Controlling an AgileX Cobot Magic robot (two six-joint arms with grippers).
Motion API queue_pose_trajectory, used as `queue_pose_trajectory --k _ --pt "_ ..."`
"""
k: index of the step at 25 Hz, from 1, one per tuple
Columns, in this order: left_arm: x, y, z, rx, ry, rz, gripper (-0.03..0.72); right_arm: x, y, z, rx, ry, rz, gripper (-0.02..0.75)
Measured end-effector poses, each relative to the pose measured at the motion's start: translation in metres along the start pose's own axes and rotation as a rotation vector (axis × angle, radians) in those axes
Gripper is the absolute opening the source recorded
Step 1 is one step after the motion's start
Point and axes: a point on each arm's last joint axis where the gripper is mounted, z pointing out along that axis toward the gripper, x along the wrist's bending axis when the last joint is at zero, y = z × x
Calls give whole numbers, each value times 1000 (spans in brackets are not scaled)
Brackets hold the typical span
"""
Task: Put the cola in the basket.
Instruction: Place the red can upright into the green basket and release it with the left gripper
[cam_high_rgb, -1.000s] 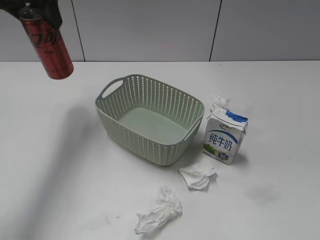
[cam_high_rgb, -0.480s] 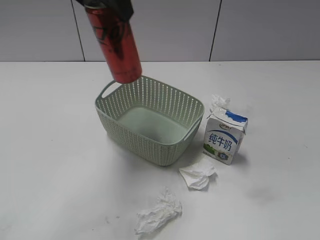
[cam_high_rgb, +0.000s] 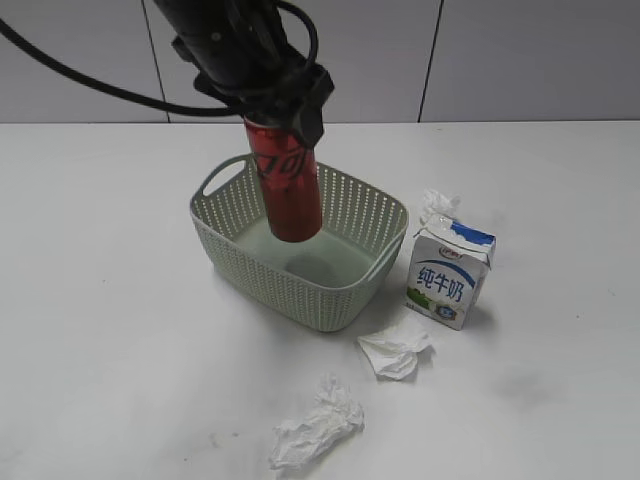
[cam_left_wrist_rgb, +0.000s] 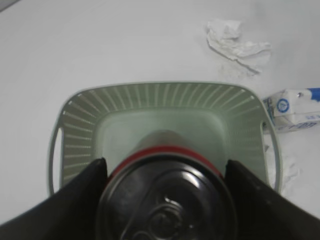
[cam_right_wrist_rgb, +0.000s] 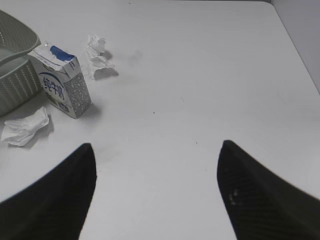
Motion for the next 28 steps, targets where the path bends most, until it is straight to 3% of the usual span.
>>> queue_pose_trajectory --k 9,18,21,28 --pt "7 -12 70 123 -12 -17 526 0 0 0 0 0 0 572" --pt "7 -11 71 114 -11 -19 529 0 0 0 -1 0 0 572" --pt "5 -10 68 110 -27 -31 628 0 0 0 -1 0 0 572" --pt "4 10 14 7 -26 -28 646 0 0 0 -1 0 0 572"
